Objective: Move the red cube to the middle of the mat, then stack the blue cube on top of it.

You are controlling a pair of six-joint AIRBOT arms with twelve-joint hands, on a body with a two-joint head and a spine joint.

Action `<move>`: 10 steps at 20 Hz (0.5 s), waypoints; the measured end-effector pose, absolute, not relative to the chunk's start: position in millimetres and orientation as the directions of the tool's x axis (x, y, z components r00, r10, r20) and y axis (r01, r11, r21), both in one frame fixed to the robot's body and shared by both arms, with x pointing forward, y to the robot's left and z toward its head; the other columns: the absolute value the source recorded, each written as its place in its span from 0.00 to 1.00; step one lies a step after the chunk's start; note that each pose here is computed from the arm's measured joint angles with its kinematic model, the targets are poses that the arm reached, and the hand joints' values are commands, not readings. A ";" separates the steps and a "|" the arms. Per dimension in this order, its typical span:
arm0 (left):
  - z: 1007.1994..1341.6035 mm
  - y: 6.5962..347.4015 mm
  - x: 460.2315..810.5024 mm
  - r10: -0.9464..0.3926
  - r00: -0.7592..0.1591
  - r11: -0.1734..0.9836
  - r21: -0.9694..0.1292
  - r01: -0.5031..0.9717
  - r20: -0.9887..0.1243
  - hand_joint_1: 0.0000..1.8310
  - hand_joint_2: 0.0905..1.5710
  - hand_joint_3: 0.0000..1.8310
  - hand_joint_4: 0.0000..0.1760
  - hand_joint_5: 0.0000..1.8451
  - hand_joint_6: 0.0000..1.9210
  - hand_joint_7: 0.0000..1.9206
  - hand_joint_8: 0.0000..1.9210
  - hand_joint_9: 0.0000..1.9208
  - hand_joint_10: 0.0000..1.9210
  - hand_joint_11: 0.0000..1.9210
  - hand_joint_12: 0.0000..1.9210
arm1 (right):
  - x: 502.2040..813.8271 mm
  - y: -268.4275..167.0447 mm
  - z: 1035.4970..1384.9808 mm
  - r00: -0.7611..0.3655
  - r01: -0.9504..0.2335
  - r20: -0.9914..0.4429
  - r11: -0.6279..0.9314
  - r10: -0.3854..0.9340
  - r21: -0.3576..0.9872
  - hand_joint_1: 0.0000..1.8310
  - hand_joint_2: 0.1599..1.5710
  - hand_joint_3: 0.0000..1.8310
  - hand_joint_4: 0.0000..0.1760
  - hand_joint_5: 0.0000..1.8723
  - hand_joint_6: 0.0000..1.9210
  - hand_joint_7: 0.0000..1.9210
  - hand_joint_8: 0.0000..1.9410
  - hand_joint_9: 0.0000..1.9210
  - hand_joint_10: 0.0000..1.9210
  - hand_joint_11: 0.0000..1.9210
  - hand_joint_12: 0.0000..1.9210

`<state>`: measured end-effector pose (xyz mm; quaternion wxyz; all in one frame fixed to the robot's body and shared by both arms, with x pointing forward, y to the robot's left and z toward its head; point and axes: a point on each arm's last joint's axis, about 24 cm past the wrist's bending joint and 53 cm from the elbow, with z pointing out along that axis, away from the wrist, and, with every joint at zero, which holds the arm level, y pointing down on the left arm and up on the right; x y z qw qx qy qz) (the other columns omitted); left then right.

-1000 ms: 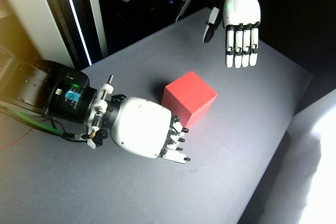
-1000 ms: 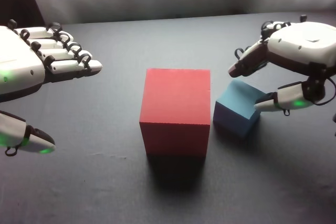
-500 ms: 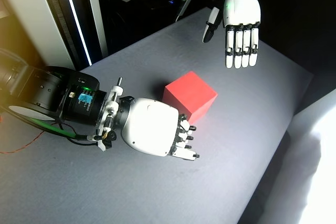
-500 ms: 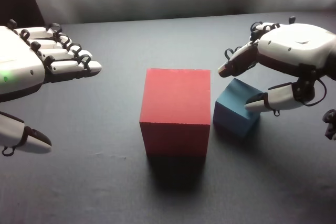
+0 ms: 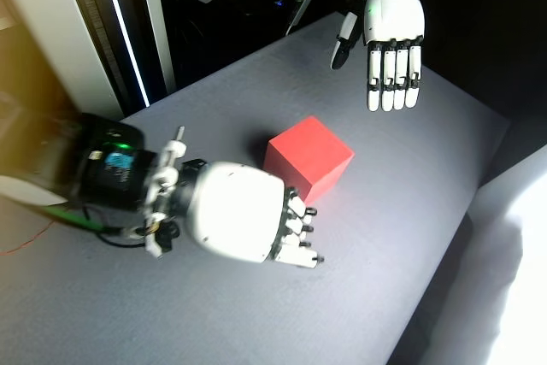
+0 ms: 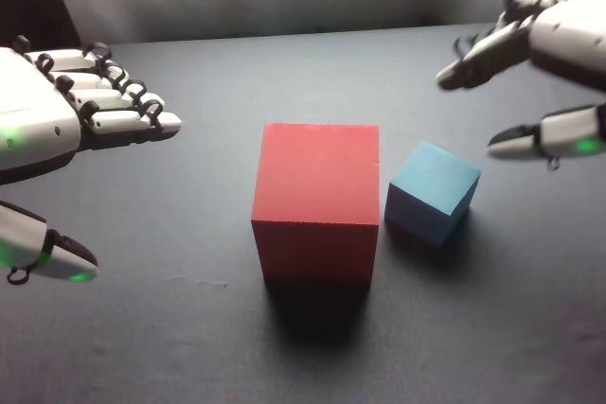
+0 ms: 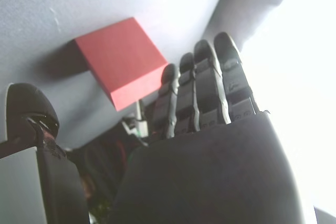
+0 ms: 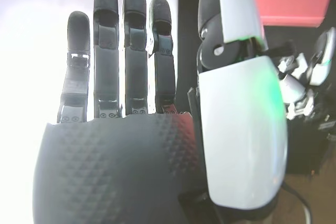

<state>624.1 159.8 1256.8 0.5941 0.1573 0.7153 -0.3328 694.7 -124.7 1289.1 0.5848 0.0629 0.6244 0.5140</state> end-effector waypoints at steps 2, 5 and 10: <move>1256.8 159.8 624.1 -0.170 -0.244 0.729 -0.288 0.621 -0.955 0.33 0.63 0.00 0.00 0.03 0.00 0.04 0.00 0.05 0.00 0.00 0.10 | 693.9 -136.2 1302.2 -0.292 -0.533 -0.655 0.451 0.697 0.716 0.59 0.61 0.00 0.00 0.38 0.00 0.42 0.00 0.39 0.00 0.03 0.65; 1256.7 160.0 624.2 -0.169 -0.244 0.730 -0.288 0.620 -0.955 0.32 0.62 0.00 0.00 0.04 0.00 0.05 0.00 0.06 0.00 0.00 0.12 | 682.0 -148.6 1314.0 -0.356 -0.542 -0.610 0.375 0.708 0.752 0.59 0.61 0.00 0.00 0.37 0.00 0.41 0.00 0.38 0.00 0.02 0.65; 1257.0 159.8 624.1 -0.171 -0.244 0.729 -0.289 0.621 -0.955 0.31 0.63 0.00 0.00 0.05 0.00 0.06 0.00 0.07 0.00 0.00 0.12 | 671.9 -168.2 1312.0 -0.474 -0.486 -0.506 0.266 0.721 0.833 0.56 0.56 0.00 0.00 0.30 0.00 0.31 0.00 0.30 0.00 0.00 0.62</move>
